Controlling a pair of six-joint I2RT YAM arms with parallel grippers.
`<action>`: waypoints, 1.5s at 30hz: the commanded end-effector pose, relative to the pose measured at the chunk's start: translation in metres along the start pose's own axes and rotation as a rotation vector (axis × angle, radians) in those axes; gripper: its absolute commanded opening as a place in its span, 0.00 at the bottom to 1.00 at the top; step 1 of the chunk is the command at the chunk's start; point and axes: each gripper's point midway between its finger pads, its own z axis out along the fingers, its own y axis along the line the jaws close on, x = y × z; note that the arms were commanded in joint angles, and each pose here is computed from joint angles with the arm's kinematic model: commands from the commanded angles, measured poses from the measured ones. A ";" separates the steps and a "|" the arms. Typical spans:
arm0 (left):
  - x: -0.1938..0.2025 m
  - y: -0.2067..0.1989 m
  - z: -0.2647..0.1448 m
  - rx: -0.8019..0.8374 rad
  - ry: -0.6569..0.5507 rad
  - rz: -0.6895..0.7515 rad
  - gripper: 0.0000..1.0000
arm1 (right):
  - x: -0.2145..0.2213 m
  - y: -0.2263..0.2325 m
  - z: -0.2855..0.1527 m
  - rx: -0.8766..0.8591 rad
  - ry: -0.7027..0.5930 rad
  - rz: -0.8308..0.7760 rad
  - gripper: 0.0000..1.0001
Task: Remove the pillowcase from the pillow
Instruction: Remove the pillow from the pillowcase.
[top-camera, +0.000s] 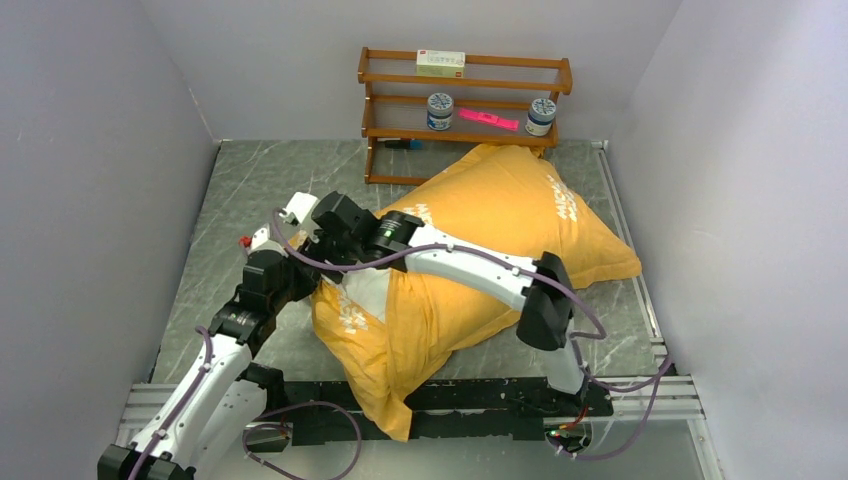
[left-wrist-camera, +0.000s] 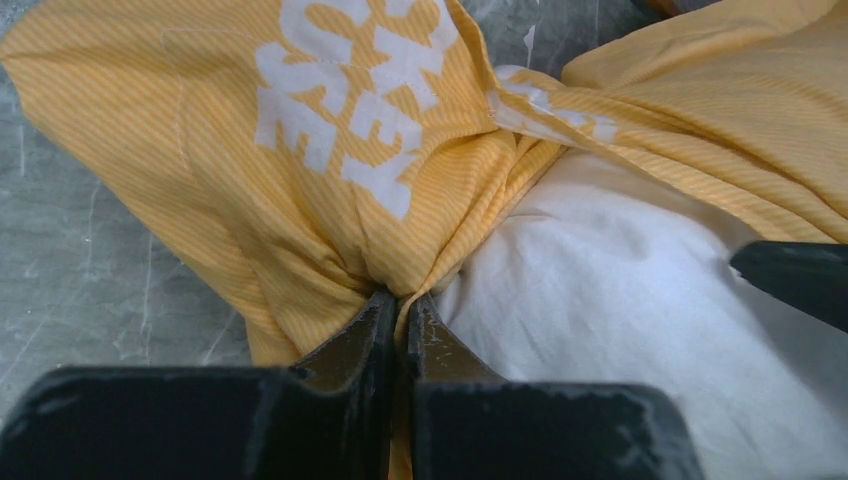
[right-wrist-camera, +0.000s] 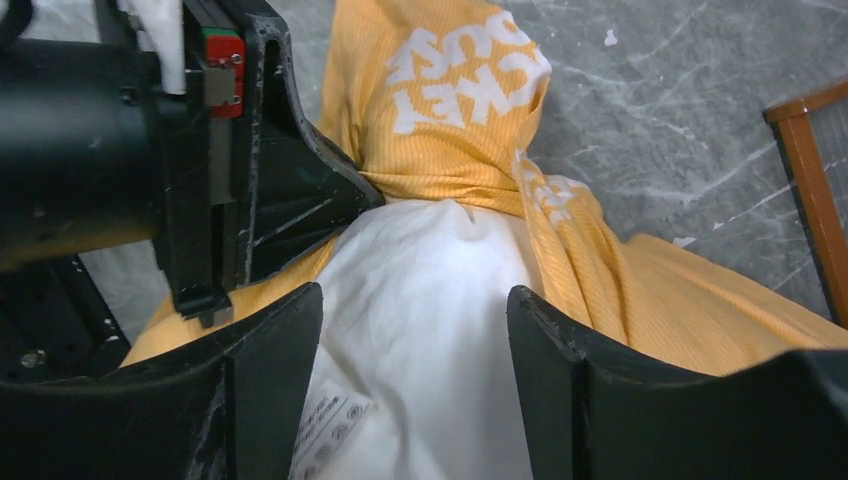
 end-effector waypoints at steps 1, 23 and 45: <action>0.033 0.029 -0.002 -0.094 0.112 -0.007 0.05 | -0.006 -0.006 0.001 0.040 0.040 -0.045 0.73; 0.007 0.018 -0.014 -0.110 0.062 0.030 0.15 | 0.012 -0.057 -0.015 0.293 0.062 -0.068 0.00; -0.050 0.017 -0.035 -0.235 -0.035 0.246 0.31 | 0.001 -0.128 -0.106 0.496 -0.251 0.153 0.00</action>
